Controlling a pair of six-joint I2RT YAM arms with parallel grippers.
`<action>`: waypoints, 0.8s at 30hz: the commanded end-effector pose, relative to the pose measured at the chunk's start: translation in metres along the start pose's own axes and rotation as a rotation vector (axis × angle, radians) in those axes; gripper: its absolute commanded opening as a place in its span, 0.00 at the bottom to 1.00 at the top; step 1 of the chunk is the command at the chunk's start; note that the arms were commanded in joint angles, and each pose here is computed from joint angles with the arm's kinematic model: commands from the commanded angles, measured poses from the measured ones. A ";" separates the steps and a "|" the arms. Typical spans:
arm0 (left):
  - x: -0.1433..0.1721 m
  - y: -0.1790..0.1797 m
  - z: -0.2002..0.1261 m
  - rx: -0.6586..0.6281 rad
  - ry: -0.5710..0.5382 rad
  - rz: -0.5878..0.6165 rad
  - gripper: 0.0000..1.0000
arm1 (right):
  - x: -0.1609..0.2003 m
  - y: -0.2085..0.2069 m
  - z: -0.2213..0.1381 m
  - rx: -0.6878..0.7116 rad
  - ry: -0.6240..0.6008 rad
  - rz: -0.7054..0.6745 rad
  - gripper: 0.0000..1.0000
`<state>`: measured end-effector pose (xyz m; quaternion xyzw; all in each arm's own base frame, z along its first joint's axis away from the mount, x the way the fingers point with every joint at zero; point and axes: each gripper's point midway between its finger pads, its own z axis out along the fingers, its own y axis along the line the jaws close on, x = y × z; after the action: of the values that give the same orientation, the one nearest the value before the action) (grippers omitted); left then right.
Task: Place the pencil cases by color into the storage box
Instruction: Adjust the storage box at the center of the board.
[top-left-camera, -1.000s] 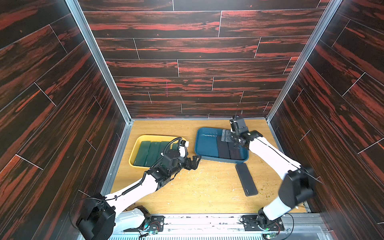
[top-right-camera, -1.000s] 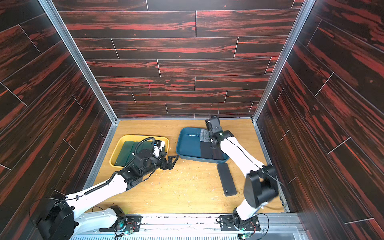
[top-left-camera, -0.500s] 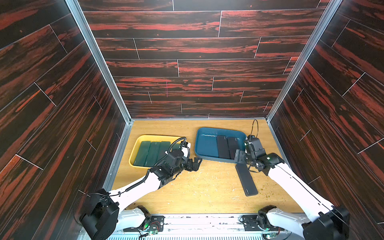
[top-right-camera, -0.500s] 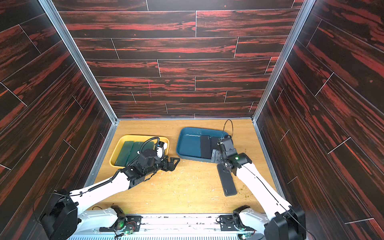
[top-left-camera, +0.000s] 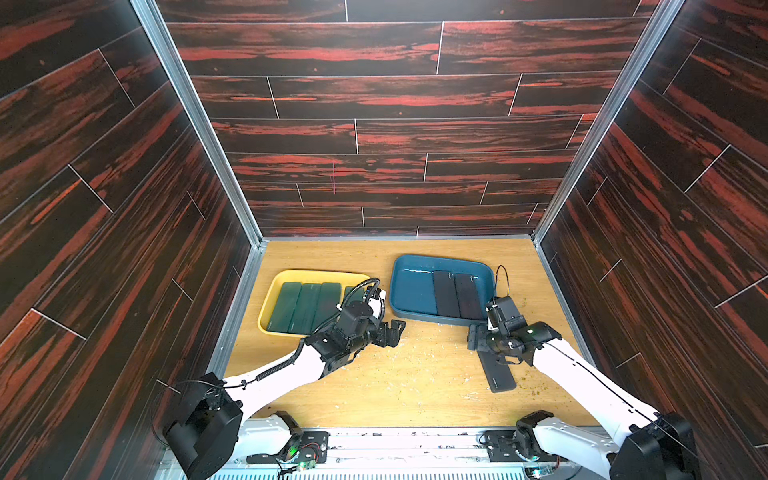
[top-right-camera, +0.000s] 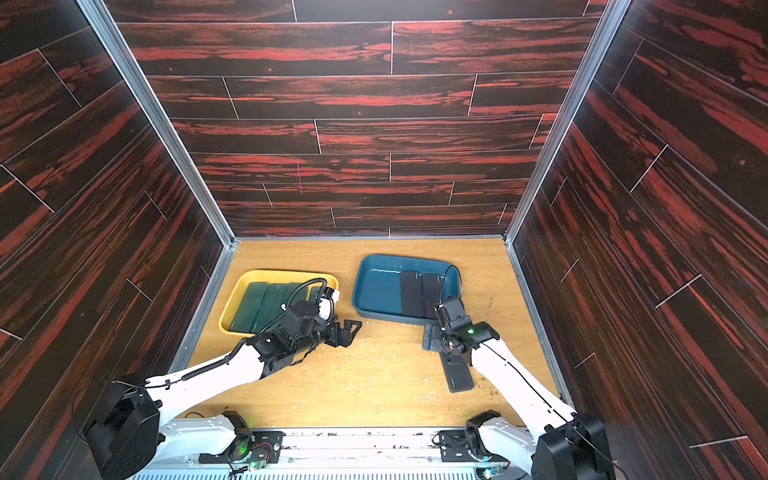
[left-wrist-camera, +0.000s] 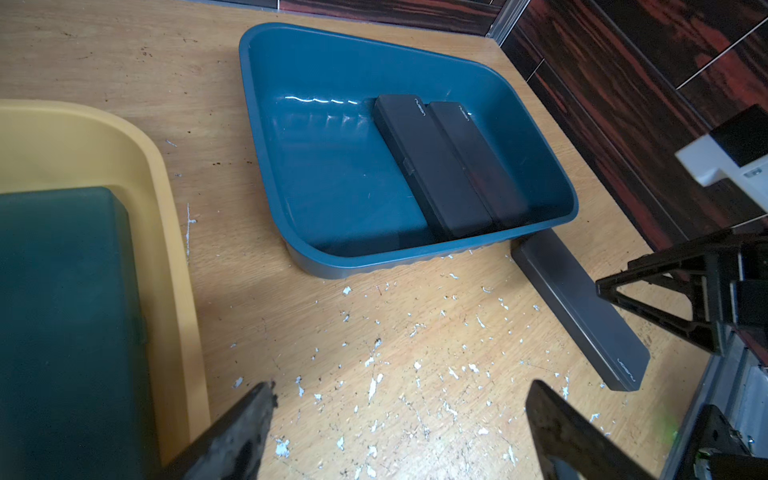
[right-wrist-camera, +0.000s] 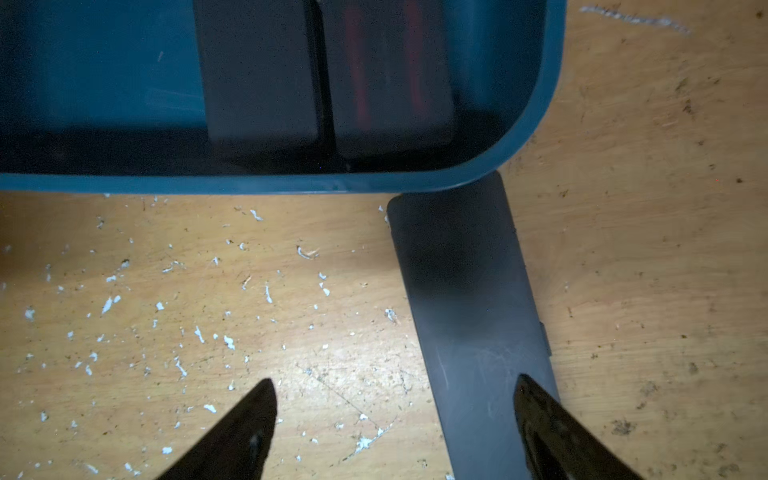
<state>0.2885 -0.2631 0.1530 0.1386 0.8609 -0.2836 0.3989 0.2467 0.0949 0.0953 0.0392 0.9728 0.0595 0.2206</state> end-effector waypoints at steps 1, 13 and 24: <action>-0.014 -0.010 0.000 0.028 -0.029 0.009 0.95 | -0.010 0.016 0.013 -0.067 -0.013 -0.028 0.89; -0.015 -0.014 0.001 0.046 -0.031 0.005 0.95 | -0.045 0.032 0.047 -0.067 -0.111 -0.167 0.88; -0.014 -0.015 0.007 0.051 -0.021 0.012 0.95 | -0.078 0.044 0.053 -0.068 -0.228 -0.277 0.89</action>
<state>0.2904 -0.2715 0.1522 0.1453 0.8590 -0.2935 0.3935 0.3216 0.1292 0.0747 -0.0768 0.9483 0.0598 0.3021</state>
